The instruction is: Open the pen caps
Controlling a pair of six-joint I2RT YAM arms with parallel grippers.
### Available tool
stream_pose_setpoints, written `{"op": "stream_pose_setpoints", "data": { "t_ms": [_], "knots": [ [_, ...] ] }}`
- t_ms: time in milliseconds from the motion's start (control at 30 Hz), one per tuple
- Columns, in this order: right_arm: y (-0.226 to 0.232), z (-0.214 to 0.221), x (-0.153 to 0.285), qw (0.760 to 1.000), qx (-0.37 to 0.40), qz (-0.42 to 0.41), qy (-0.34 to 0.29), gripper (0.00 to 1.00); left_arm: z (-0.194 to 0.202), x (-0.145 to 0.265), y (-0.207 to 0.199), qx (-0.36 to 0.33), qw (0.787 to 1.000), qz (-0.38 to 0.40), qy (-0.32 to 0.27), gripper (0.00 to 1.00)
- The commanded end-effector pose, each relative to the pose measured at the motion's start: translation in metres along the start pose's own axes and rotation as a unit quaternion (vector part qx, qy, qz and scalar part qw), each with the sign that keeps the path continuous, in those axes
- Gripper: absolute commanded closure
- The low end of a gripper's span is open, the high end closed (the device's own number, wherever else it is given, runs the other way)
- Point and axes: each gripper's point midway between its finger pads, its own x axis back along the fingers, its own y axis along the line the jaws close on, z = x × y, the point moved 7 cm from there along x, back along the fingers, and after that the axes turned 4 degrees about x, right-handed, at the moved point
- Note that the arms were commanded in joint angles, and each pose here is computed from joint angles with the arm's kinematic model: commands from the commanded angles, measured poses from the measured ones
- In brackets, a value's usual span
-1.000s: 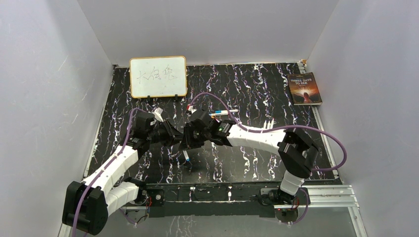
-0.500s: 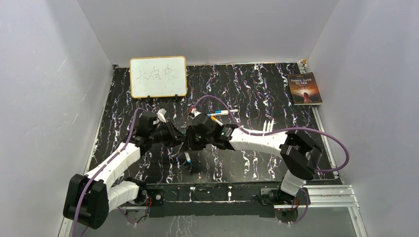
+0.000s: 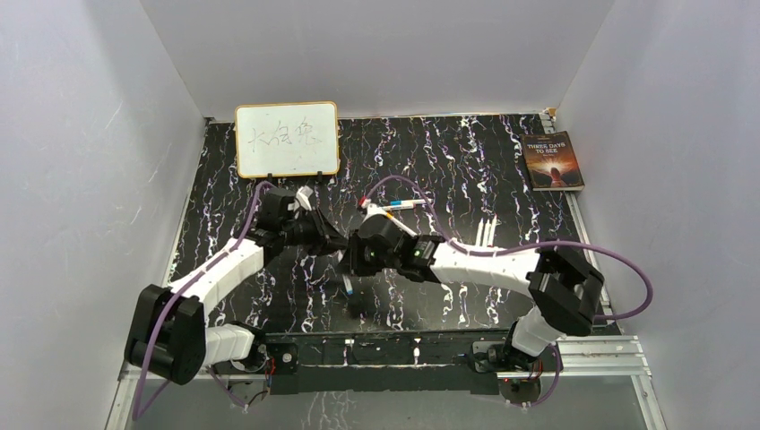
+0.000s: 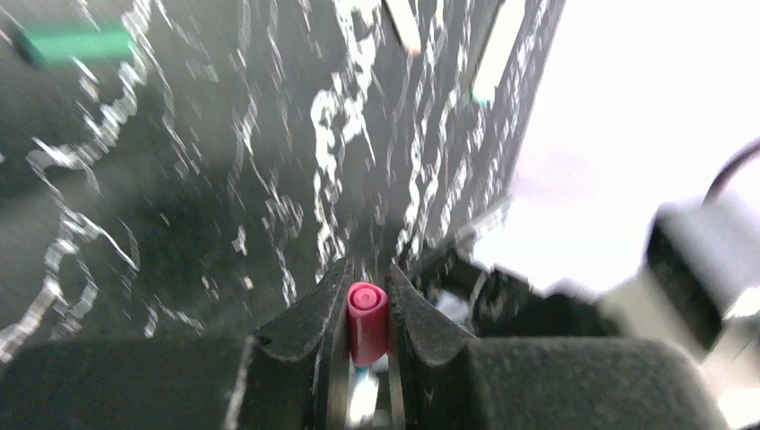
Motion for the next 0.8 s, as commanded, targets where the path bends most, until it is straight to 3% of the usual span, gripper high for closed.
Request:
{"op": "stream_pose_setpoints", "data": {
  "t_ms": [0, 367, 767],
  "knots": [
    [0.031, 0.051, 0.033, 0.993, 0.027, -0.075, 0.091, 1.0, -0.05, 0.0, -0.032, -0.029, 0.992, 0.028, -0.116, 1.0],
    [0.021, 0.068, 0.054, 0.995, 0.025, -0.05, 0.088, 1.0, -0.077, -0.011, -0.031, -0.022, 0.991, 0.015, -0.129, 1.0],
    [-0.04, 0.03, 0.089, 0.985, 0.062, 0.158, 0.025, 1.0, -0.071, 0.009, 0.009, -0.034, 0.986, -0.085, -0.137, 1.0]
  ]
}}
